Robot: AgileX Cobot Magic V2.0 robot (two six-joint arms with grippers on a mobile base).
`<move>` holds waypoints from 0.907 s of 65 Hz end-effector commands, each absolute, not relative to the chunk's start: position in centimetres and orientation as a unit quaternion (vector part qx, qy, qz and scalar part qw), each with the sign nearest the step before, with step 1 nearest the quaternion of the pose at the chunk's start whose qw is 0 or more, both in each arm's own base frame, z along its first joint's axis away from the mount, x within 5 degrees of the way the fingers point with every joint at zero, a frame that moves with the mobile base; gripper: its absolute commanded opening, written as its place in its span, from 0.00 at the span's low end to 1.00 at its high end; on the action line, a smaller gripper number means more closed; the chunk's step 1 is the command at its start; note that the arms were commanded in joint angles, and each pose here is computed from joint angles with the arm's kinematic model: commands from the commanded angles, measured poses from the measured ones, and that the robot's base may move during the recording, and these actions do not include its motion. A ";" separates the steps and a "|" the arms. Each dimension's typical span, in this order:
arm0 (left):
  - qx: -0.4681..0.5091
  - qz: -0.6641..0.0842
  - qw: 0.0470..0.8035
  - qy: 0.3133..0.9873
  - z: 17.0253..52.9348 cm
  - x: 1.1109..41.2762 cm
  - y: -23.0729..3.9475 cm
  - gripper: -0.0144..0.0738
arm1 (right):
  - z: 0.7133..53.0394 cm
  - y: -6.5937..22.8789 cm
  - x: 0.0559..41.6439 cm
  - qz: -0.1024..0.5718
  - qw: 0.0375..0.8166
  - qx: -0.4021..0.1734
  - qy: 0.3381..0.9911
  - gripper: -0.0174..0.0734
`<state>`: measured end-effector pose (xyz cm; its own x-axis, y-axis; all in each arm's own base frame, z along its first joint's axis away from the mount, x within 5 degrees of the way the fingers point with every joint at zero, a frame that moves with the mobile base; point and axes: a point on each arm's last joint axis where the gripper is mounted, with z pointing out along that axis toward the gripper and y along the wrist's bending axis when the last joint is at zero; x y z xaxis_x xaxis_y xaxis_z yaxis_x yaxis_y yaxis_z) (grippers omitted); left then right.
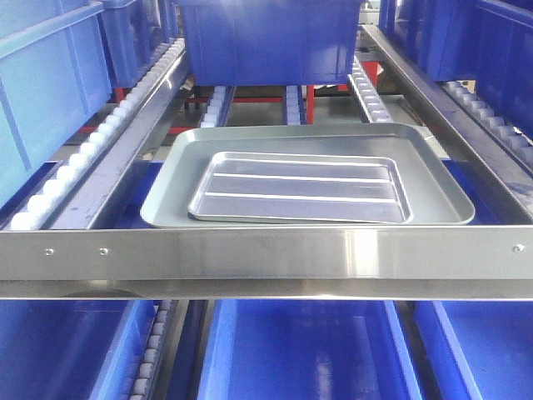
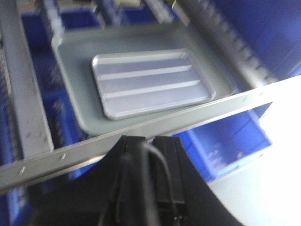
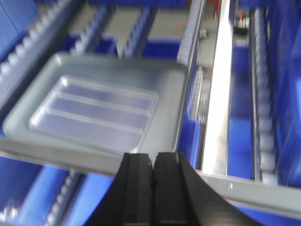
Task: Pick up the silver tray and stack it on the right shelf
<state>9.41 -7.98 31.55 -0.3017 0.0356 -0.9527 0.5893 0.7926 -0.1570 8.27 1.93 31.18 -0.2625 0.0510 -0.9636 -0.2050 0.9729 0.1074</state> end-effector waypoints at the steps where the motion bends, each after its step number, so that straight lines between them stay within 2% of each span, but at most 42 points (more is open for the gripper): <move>1: 0.206 -0.289 0.613 0.706 34.0 8.3 -7.4 0.07 | 33.6 1.4 6.6 0.119 0.685 -0.058 0.716 0.25; 7: 0.201 -0.297 0.629 0.690 34.5 7.5 -6.7 0.07 | 34.0 0.9 5.1 0.126 0.709 -0.053 0.692 0.25; 50: 0.200 -0.297 0.628 0.691 34.5 7.4 -6.6 0.07 | 34.1 0.9 5.1 0.127 0.709 -0.053 0.691 0.25; 59: 0.231 -0.276 0.635 0.683 34.2 7.2 -6.5 0.07 | 34.1 0.9 5.1 0.127 0.709 -0.053 0.691 0.25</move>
<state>7.53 -6.57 32.67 -0.1900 0.0062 -0.9818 0.6354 0.7631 -0.1182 5.17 0.78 32.44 -0.0958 0.1111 -0.9892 -0.2286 0.9647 0.1305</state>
